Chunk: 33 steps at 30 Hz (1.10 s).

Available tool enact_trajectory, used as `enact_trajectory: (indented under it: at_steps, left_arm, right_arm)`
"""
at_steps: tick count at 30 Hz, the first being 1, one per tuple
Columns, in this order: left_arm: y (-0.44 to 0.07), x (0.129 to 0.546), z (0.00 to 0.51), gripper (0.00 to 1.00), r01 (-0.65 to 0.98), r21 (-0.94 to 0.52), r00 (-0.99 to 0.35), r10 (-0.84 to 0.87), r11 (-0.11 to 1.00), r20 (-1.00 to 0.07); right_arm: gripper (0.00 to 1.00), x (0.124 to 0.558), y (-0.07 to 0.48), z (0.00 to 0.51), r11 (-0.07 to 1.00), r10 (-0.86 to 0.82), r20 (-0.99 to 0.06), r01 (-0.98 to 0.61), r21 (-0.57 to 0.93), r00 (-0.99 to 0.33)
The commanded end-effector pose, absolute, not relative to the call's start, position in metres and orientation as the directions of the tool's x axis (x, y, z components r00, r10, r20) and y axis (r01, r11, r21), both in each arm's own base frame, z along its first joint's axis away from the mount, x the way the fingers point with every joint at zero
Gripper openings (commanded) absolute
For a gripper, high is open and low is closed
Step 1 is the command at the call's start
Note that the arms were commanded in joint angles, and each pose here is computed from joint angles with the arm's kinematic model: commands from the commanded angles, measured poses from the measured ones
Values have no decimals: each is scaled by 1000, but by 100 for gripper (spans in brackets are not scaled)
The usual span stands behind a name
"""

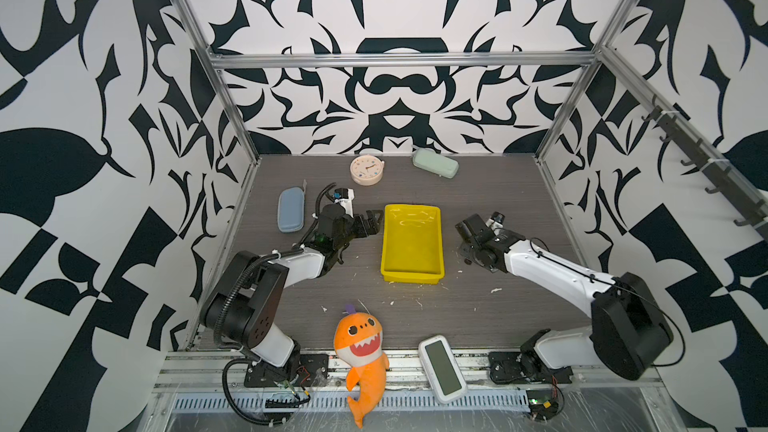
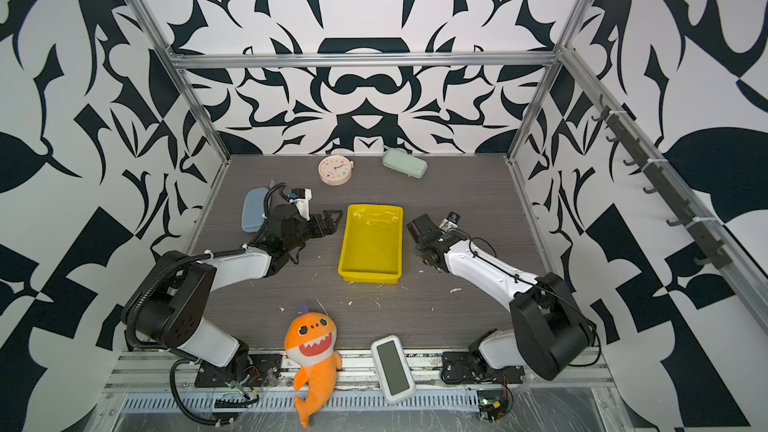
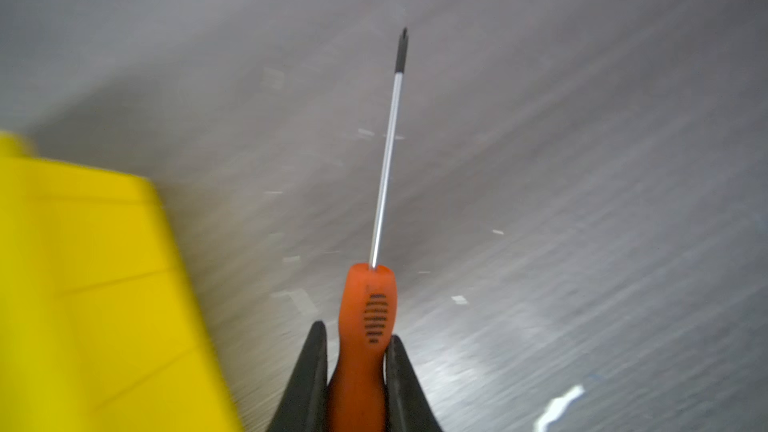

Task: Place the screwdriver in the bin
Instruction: 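Carry the screwdriver with the right gripper over the yellow bin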

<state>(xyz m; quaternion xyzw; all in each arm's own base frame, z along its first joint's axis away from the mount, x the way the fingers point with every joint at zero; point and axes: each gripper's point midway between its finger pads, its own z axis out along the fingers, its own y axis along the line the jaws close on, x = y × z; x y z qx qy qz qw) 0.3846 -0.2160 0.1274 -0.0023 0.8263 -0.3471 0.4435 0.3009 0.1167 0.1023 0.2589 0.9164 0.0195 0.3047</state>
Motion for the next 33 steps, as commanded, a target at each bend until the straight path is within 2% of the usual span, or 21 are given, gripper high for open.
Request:
enact_trajectory:
  at_steps: [1, 4, 9, 13, 22, 31, 33]
  left_arm:
    - [-220, 388, 141, 99, 323, -587, -586, -330, 742, -740]
    - [-219, 388, 141, 100, 322, -587, -587, -330, 743, -739]
    - [-221, 389, 138, 100, 322, -588, -594, -326, 742, -736]
    - [-222, 389, 138, 100, 322, -590, -596, -326, 740, -734]
    - [-222, 390, 137, 100, 317, -588, -599, -324, 744, -732]
    - [-222, 391, 134, 99, 313, -589, -605, -322, 745, -728]
    - [-223, 391, 134, 100, 314, -591, -608, -321, 743, -726]
  right_arm:
    - [0, 313, 137, 143, 894, 422, -650, 410, 182, -631]
    - [0, 318, 174, 149, 924, 367, -658, 338, 178, -657]
    - [0, 318, 240, 146, 983, 179, -691, 163, 89, -700]
    - [0, 316, 270, 121, 995, 104, -621, 88, 56, -777]
    - [0, 316, 290, 90, 1000, 18, -535, 26, -7, -845]
    - [0, 319, 294, 91, 1000, 17, -531, 20, 0, -847]
    - [7, 318, 293, 91, 1000, 17, -528, 22, -5, -849]
